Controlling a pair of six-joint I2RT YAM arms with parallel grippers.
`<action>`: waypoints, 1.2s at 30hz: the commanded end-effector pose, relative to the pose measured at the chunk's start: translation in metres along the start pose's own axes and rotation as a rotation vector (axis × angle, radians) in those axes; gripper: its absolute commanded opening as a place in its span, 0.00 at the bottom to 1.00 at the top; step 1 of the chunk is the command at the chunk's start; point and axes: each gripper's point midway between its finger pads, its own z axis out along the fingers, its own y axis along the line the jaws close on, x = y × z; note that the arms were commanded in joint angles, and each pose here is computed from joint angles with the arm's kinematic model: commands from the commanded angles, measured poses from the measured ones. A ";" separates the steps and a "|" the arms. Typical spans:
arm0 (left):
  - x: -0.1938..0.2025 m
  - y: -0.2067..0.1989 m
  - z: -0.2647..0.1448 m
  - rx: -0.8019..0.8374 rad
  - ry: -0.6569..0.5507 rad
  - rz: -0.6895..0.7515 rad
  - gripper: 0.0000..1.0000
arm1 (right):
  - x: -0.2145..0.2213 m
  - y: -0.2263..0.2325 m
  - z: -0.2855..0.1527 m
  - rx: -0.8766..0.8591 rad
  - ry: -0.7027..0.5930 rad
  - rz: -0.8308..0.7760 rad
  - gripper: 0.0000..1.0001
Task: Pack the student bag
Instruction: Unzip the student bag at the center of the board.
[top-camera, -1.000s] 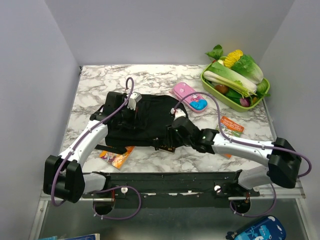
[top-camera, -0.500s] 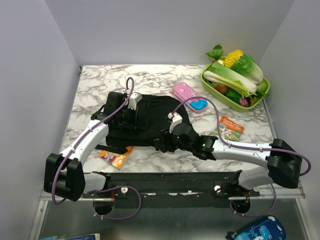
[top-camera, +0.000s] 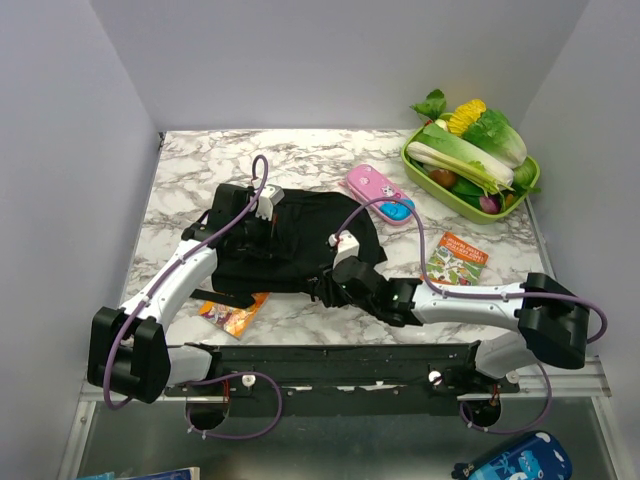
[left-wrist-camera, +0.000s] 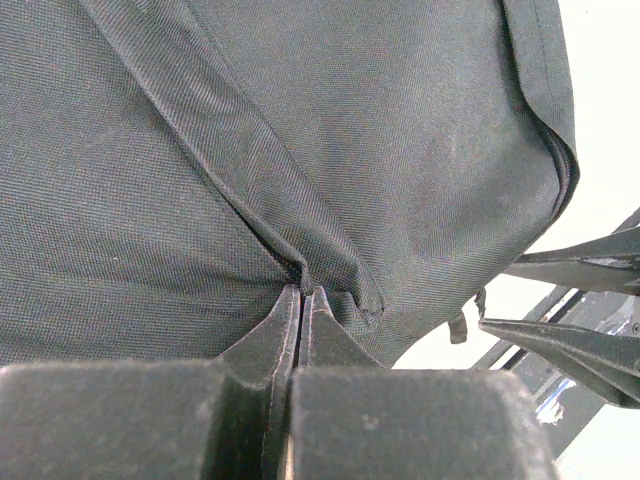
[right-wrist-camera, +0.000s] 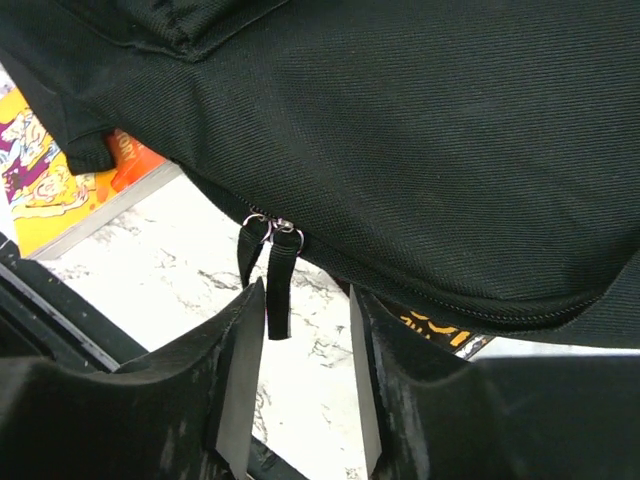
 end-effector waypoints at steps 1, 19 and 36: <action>-0.008 -0.009 -0.004 0.027 -0.037 0.025 0.00 | -0.011 -0.008 0.004 0.080 -0.072 0.016 0.45; -0.010 -0.013 -0.008 0.040 -0.045 0.041 0.00 | 0.002 -0.001 0.015 0.117 -0.062 -0.049 0.42; 0.001 -0.003 -0.007 0.010 0.011 0.110 0.00 | -0.011 -0.012 -0.013 0.164 -0.116 -0.110 0.01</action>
